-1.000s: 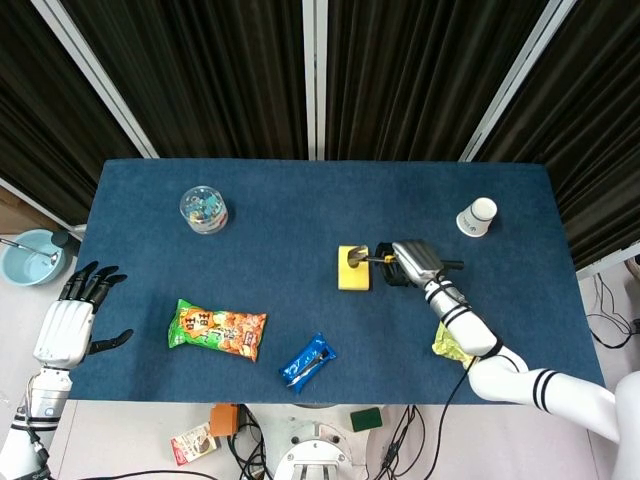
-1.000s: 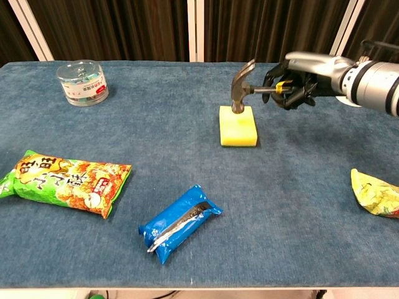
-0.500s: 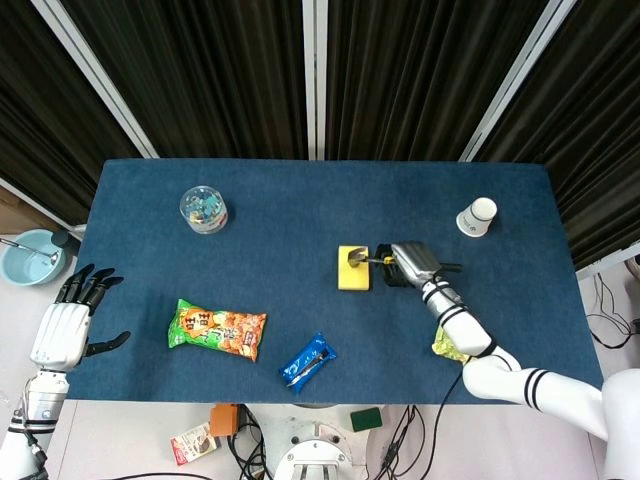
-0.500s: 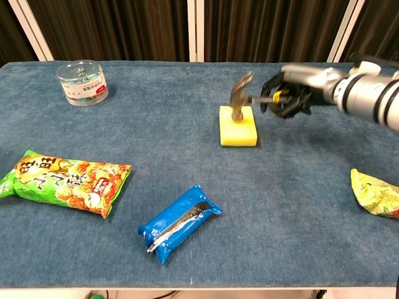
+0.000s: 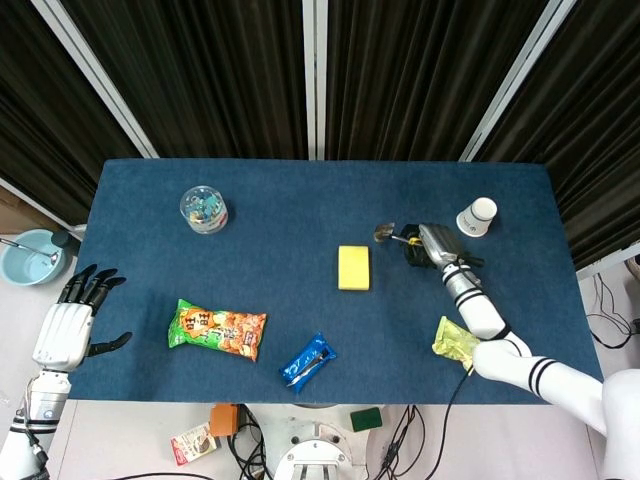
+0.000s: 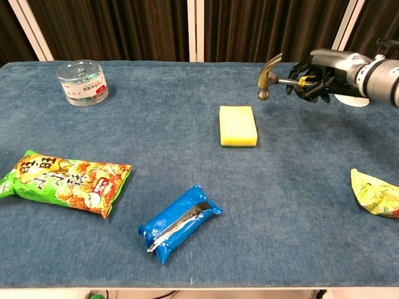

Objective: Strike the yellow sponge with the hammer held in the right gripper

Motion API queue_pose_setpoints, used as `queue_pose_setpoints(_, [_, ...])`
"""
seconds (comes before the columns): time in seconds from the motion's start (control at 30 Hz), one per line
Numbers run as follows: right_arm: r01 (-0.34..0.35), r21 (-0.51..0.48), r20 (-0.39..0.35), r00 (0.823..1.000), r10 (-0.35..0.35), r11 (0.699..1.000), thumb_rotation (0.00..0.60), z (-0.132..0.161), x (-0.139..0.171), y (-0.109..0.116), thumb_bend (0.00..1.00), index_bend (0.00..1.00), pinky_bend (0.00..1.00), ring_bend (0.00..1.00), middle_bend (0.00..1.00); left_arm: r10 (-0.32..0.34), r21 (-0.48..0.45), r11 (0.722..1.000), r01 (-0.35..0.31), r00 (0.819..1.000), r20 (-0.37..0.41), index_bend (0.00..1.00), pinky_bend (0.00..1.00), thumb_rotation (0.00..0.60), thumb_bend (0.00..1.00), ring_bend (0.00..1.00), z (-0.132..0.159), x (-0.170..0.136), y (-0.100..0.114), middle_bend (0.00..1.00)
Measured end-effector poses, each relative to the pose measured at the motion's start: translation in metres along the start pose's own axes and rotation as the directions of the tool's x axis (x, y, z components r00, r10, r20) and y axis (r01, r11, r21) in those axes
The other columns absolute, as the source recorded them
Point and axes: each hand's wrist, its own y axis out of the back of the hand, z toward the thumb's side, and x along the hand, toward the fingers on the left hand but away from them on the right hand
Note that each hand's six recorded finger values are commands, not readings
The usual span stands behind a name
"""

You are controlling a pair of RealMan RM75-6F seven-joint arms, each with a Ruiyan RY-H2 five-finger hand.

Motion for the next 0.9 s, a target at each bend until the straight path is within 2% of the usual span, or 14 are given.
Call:
queue_pose_setpoints(0.13, [0.003,-0.001,0.014,1.000,-0.003,1.000,0.600,0.000,-0.014,-0.006,1.00,0.77,0.57,0.54,0.64,-0.001,0.001,1.000,0.001,1.000,-0.011,0.21,0.11,0.600,0.09,0.05,-0.003,-0.002,0.001,0.16])
queue_pose_setpoints(0.2, [-0.004,0.003,0.024,1.000,0.004,1.000,0.600,-0.002,-0.020,-0.009,1.00,0.65,0.48,0.44,0.56,-0.003,0.001,1.000,0.003,1.000,-0.015,0.21,0.11,0.600,0.09,0.05,-0.004,-0.004,0.000,0.15])
queue_pose_setpoints(0.27, [-0.025,0.009,0.033,0.999,0.024,1.000,0.600,-0.004,-0.023,-0.014,0.98,0.40,0.32,0.25,0.39,-0.003,0.002,1.000,0.003,1.000,-0.018,0.21,0.11,0.600,0.09,0.05,-0.005,-0.005,0.000,0.15])
queue_pose_setpoints(0.3, [-0.036,0.011,0.037,0.999,0.035,0.999,0.600,-0.004,-0.024,-0.016,0.94,0.34,0.28,0.20,0.35,-0.003,0.002,1.000,0.003,1.000,-0.019,0.21,0.11,0.600,0.09,0.05,-0.006,-0.005,0.000,0.15])
queue_pose_setpoints(0.37, [-0.062,0.009,0.045,0.997,0.061,0.998,0.600,-0.006,-0.025,-0.020,0.64,0.13,0.15,0.05,0.19,-0.002,0.001,1.000,0.002,1.000,-0.020,0.21,0.11,0.600,0.09,0.05,-0.006,-0.005,0.001,0.16])
queue_pose_setpoints(0.4, [-0.068,0.006,0.049,0.996,0.068,0.998,0.600,-0.008,-0.024,-0.021,0.54,0.09,0.12,0.03,0.14,-0.001,0.000,1.000,0.001,1.000,-0.019,0.21,0.11,0.600,0.09,0.05,-0.006,-0.005,0.001,0.16])
queue_pose_setpoints(0.43, [-0.070,0.004,0.051,0.996,0.070,0.998,0.600,-0.009,-0.024,-0.020,0.38,0.03,0.07,0.00,0.09,0.000,0.001,1.000,0.000,1.000,-0.017,0.21,0.11,0.600,0.09,0.05,-0.006,-0.005,0.001,0.15])
queue_pose_setpoints(0.47, [-0.069,0.000,0.052,0.996,0.069,0.998,0.600,-0.010,-0.022,-0.018,0.28,0.01,0.05,0.00,0.05,0.000,0.001,1.000,0.000,1.000,-0.016,0.21,0.11,0.600,0.09,0.05,-0.006,-0.005,0.001,0.15])
queue_pose_setpoints(0.53, [-0.062,-0.007,0.048,0.997,0.062,0.998,0.600,-0.011,-0.019,-0.015,0.14,0.00,0.02,0.00,0.01,-0.001,0.004,1.000,0.001,1.000,-0.013,0.20,0.11,0.600,0.09,0.05,-0.005,-0.005,0.001,0.15])
queue_pose_setpoints(0.63, [-0.040,-0.005,0.033,0.999,0.040,0.999,0.600,-0.012,-0.010,-0.004,0.05,0.00,0.01,0.00,0.00,-0.001,0.010,1.000,0.001,1.000,-0.007,0.21,0.11,0.600,0.09,0.05,-0.004,-0.004,0.002,0.15])
queue_pose_setpoints(0.77, [0.020,0.019,0.003,1.000,-0.020,1.000,0.600,-0.017,0.014,0.021,0.07,0.00,0.01,0.00,0.03,0.007,0.025,1.000,-0.006,1.000,-0.008,0.21,0.11,0.600,0.09,0.05,-0.006,-0.005,0.005,0.15])
queue_pose_setpoints(0.9, [0.118,0.071,-0.017,0.993,-0.117,0.991,0.600,-0.026,0.050,0.052,0.19,0.00,0.05,0.00,0.10,0.015,0.050,0.999,-0.014,1.000,-0.017,0.20,0.11,0.600,0.09,0.05,-0.010,-0.005,0.009,0.15])
